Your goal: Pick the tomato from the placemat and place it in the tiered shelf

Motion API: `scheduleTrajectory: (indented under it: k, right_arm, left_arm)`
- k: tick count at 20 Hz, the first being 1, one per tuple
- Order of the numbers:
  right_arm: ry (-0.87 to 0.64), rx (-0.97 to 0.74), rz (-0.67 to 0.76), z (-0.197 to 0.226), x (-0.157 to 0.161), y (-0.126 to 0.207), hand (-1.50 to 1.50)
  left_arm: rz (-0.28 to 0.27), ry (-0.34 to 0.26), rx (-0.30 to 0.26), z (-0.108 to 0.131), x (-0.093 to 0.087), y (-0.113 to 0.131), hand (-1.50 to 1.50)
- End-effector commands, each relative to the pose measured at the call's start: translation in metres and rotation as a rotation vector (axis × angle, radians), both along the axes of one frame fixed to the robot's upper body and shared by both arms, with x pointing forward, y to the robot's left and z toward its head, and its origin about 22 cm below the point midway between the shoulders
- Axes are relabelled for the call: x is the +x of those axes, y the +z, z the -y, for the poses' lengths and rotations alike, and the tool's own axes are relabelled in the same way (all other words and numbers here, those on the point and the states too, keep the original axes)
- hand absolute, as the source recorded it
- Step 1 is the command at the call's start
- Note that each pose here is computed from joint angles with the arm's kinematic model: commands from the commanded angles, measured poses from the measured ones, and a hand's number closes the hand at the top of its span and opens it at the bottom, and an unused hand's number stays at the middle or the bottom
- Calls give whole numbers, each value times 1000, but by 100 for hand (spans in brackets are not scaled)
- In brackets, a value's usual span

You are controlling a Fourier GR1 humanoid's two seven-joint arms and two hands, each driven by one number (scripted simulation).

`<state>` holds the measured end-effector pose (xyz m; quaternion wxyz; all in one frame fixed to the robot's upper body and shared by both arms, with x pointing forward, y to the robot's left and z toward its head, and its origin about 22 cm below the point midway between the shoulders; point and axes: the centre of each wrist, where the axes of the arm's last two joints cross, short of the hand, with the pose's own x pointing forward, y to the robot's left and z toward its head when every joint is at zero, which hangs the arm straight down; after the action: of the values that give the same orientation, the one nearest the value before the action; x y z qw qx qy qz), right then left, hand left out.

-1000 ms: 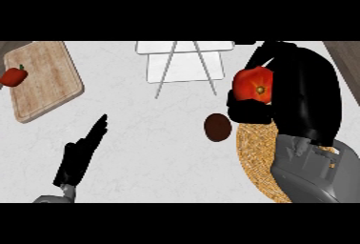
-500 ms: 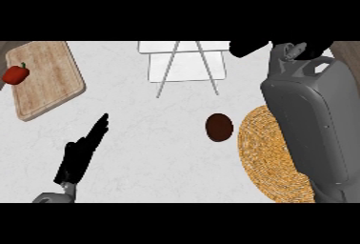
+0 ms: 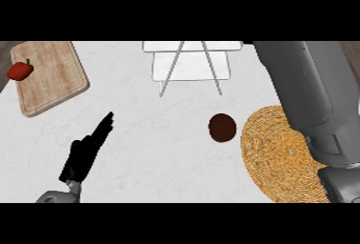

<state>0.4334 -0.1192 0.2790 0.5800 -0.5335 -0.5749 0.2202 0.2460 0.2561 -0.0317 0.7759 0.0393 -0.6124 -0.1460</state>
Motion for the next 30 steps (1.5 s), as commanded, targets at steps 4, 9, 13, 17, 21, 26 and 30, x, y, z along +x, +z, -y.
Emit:
scheduleTrajectory:
  k: [4, 9, 13, 17, 21, 26, 30]
  right_arm:
    - [28, 0, -54, -5, 33, -24, 150]
    - [57, -7, -162, -4, 42, -47, 150]
    - [124, 436, -139, -8, 39, -54, 150]
    - [115, 744, -93, -11, 39, -55, -150]
    - [136, 893, 43, 3, 42, -53, -150]
    - [105, 907, 278, 18, 44, -49, -150]
    - [-42, 909, 478, 40, 45, -42, -150]
  left_arm:
    - [36, -29, 17, 0, 8, 7, 0]
    - [25, -26, 3, 2, 6, 6, 0]
    - [26, -37, -9, -1, 12, 7, 0]
    - [43, -51, -1, 7, 12, 6, 0]
    - [32, -56, -4, 11, 12, 11, 0]
    - [34, -28, 0, 4, 22, 11, 0]
    - [10, -15, 6, 9, 8, 0, 0]
